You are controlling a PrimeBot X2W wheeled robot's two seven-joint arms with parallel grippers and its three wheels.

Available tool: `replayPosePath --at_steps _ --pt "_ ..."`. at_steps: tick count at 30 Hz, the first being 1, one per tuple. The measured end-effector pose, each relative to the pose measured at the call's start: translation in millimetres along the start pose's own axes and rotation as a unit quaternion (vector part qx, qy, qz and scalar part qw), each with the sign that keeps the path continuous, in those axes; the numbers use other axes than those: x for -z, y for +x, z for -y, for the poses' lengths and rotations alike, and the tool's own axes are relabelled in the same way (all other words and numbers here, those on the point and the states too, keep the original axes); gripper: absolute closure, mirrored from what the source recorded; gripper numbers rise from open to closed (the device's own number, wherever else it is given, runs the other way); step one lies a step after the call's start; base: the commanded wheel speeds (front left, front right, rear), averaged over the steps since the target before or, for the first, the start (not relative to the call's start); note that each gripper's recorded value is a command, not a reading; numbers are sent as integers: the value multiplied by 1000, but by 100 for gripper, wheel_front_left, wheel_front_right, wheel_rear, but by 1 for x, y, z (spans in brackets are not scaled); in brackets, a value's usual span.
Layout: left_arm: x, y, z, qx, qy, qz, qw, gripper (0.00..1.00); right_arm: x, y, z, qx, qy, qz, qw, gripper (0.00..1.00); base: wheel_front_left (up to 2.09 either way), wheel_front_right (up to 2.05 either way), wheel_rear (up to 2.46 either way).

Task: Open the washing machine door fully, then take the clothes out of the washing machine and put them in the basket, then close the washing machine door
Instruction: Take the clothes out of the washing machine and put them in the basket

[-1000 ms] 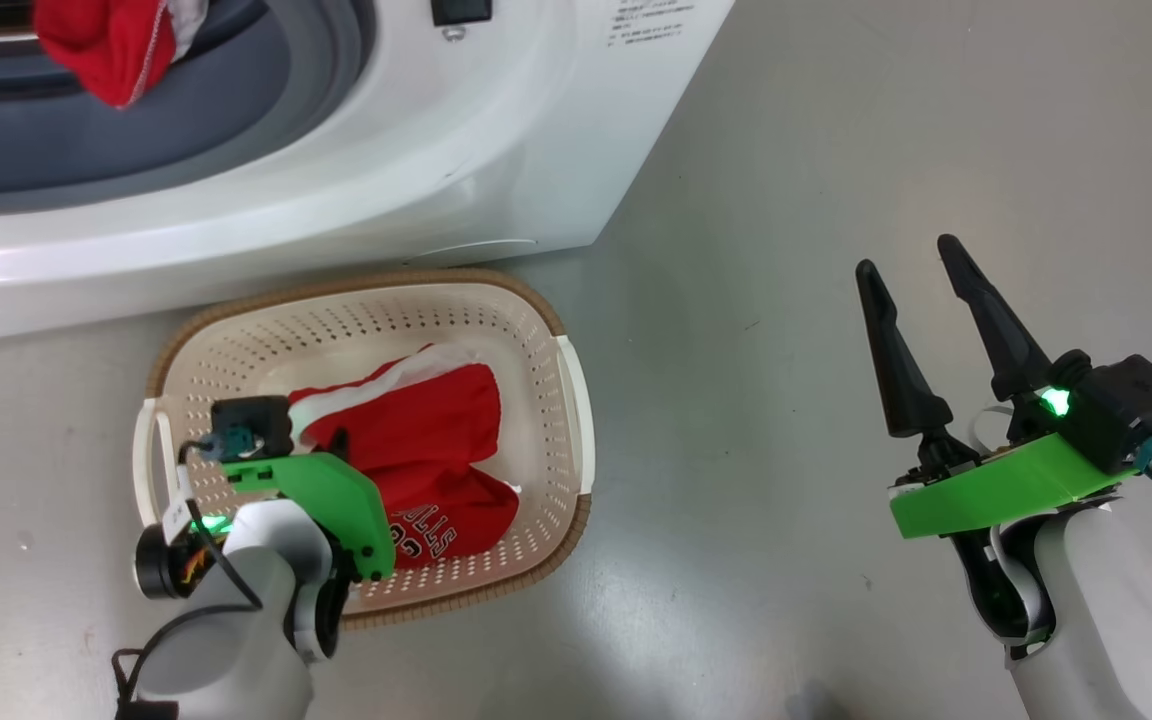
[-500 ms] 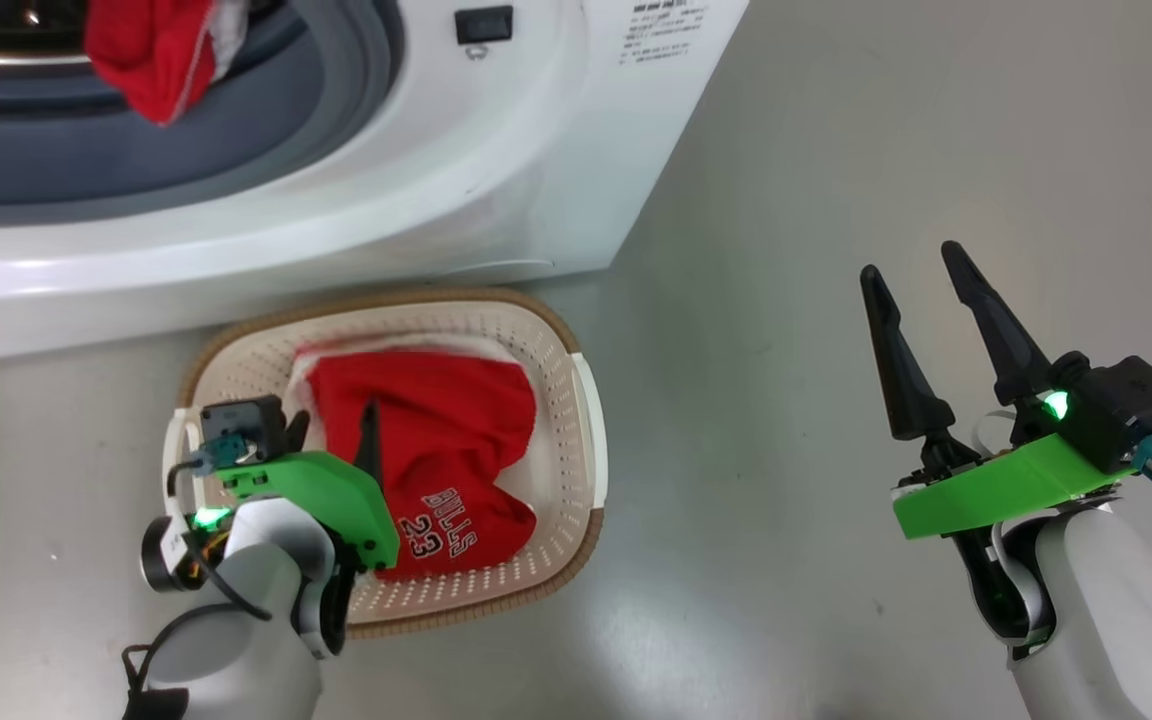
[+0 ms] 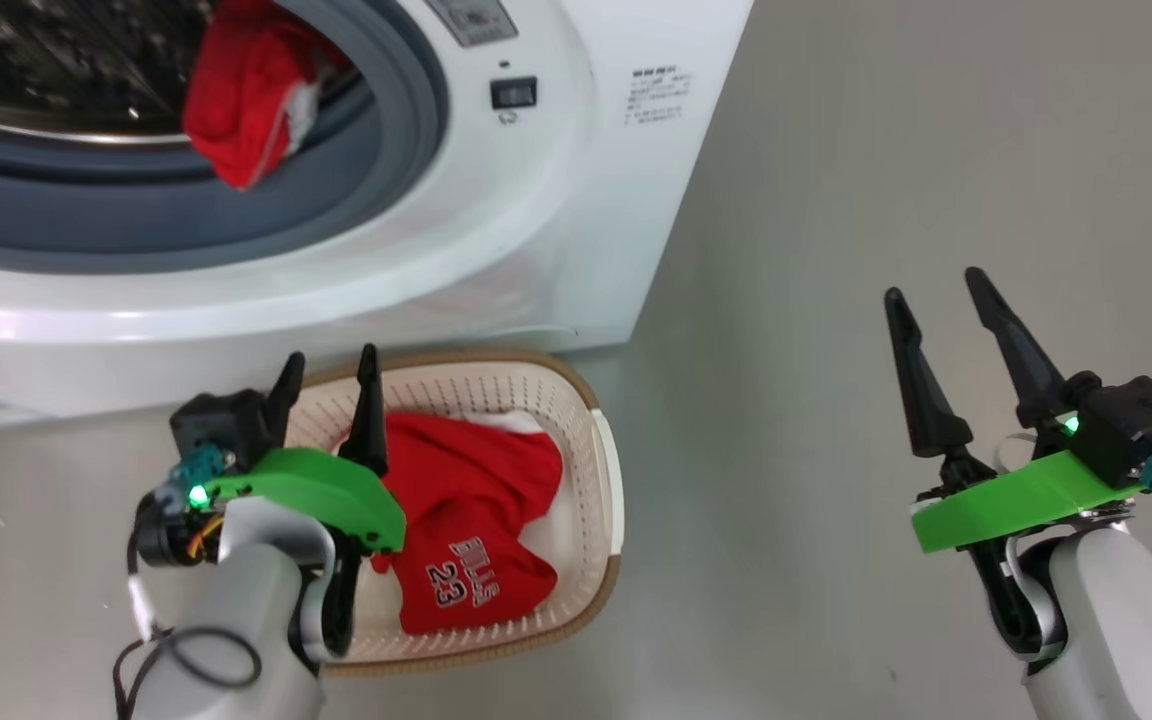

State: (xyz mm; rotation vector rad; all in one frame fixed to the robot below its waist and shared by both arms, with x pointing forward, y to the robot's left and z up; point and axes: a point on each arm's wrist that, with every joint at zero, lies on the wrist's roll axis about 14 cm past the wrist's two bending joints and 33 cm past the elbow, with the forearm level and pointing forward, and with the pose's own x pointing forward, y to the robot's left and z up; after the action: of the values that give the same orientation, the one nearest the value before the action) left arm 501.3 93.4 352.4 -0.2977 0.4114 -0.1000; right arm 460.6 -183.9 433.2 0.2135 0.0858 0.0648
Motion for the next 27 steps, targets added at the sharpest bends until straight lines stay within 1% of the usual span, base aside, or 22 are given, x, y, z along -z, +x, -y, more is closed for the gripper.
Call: replayPosePath --at_steps 5,9,11,14,18,27 --pt "-46 -25 6 1 12 83 996 0 -18 -6 3 5 -21 20 1000 0 0 0 0" --pt "-77 -50 4 -5 33 141 989 0 -34 -9 4 10 -34 40 999 0 0 0 0" --pt "-88 -62 4 -5 32 163 986 0 -42 -11 3 11 -38 51 998 0 0 0 0" --pt "-98 -80 3 -6 33 185 982 0 -50 -16 1 11 -47 61 997 0 0 0 0" --pt "-108 -100 0 -5 65 206 976 0 -59 -24 1 14 -55 73 996 0 0 0 0" --pt "-112 -136 -7 -19 63 225 972 0 -72 -48 -6 13 -69 91 993 0 0 0 0"
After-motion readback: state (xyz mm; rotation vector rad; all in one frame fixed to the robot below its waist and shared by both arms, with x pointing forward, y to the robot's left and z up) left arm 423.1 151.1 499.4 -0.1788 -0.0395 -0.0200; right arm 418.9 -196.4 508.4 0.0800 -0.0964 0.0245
